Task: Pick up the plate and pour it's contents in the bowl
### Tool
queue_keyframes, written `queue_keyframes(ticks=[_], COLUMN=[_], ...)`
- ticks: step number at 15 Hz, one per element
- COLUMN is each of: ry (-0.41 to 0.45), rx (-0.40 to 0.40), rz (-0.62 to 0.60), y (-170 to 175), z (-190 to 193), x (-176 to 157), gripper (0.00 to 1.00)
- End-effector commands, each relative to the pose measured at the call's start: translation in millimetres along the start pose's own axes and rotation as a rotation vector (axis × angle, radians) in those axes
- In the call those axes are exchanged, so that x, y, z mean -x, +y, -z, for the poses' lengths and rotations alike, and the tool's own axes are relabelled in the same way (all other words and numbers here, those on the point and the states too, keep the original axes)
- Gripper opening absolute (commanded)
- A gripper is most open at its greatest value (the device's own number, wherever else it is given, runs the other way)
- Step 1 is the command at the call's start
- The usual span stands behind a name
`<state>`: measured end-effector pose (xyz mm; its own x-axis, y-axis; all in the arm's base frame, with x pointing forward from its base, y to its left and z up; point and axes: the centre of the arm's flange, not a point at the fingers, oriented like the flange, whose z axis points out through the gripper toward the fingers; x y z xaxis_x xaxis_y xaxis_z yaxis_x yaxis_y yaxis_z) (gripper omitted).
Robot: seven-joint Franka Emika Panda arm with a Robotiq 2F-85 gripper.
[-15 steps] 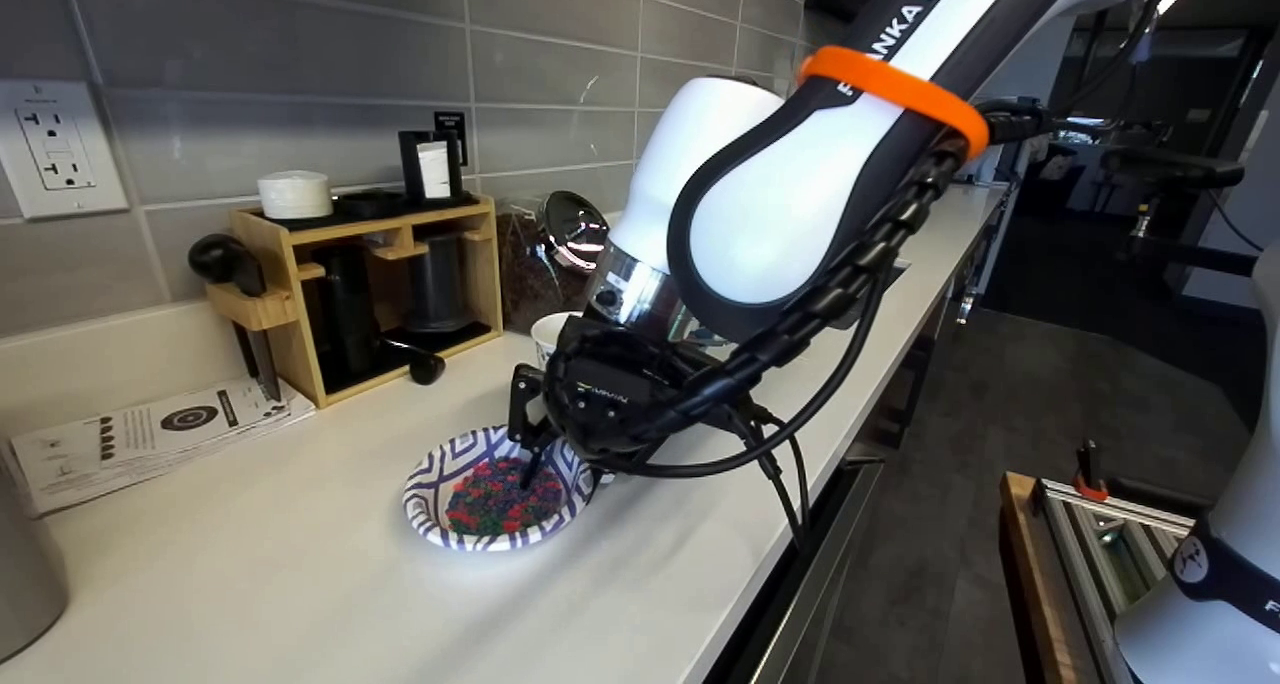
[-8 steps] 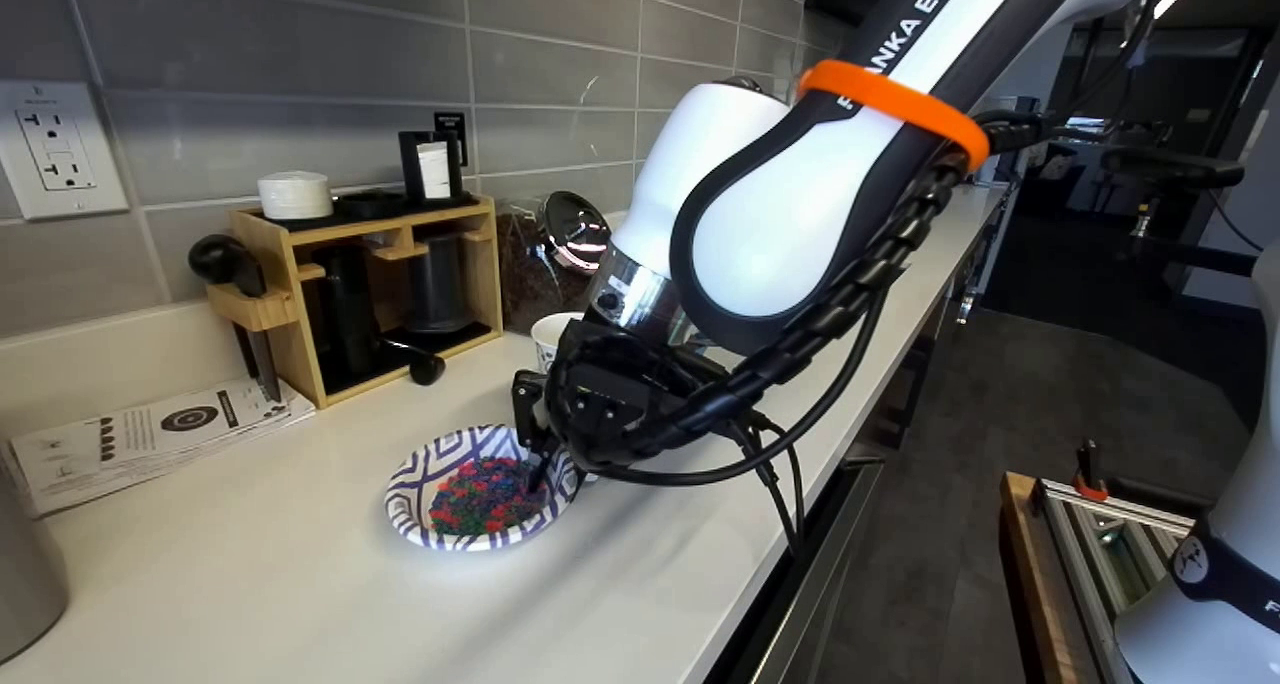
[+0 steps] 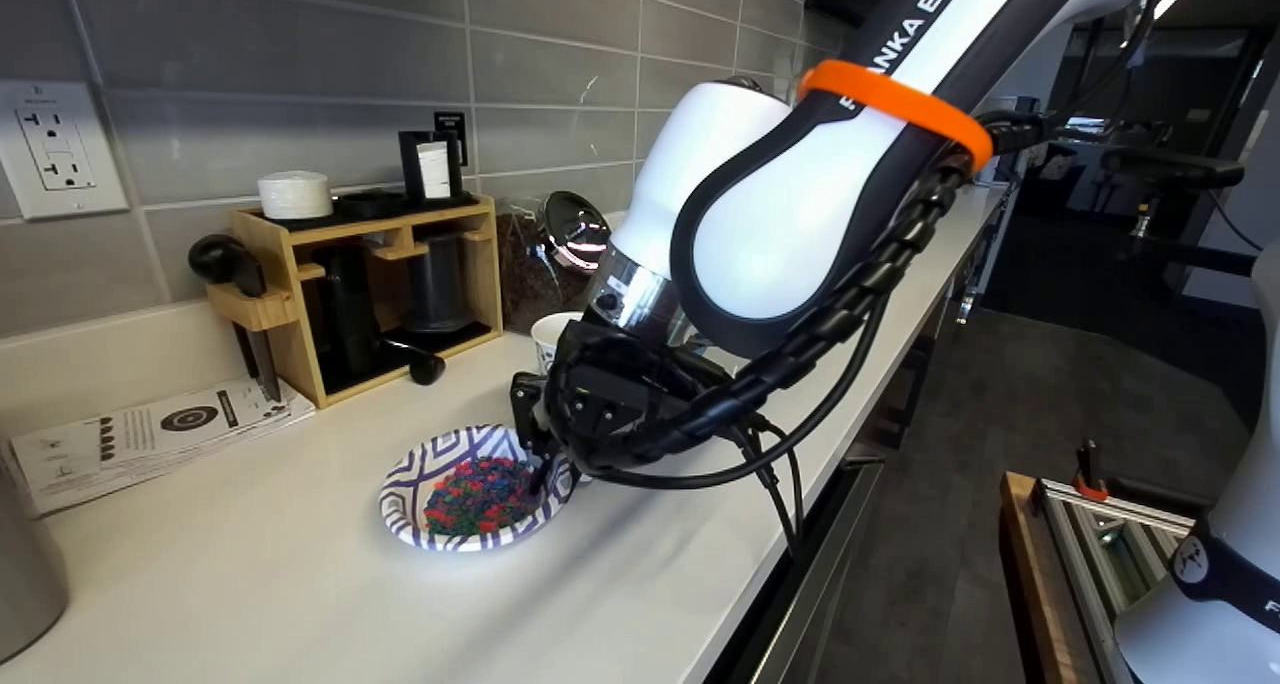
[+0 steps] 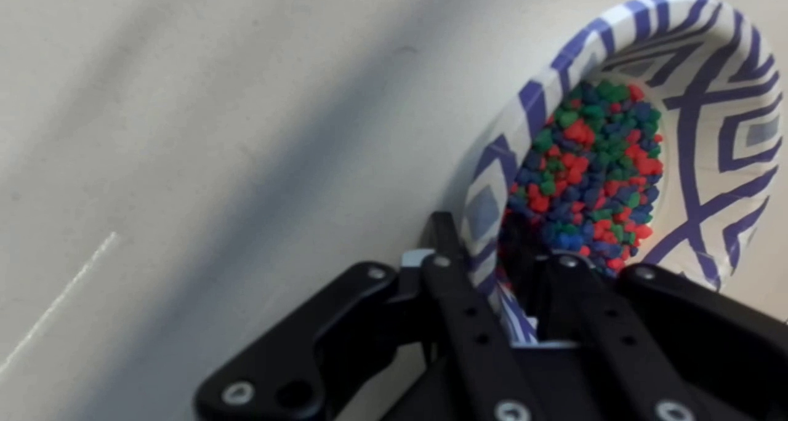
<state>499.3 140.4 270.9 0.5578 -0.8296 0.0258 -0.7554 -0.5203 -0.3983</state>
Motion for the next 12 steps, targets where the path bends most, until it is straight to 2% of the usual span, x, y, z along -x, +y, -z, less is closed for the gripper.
queue_keyframes(ticks=[1,5,6,7,8,10,12], ry=[0.016,0.018,0.020,0.023,0.026,0.030,0.028], rx=[-0.022,-0.030,-0.033,-0.038,-0.043,-0.052,-0.057], rz=[0.004,0.008,0.009,0.010,0.011,0.017,0.029], y=[3,2,1,0,0,-2,-5], z=[-1,2,2,4,5,8,14], x=[6,7,7,7,7,8,11], gripper=[0.24,0.14,0.15,0.09,0.12,0.09,0.02])
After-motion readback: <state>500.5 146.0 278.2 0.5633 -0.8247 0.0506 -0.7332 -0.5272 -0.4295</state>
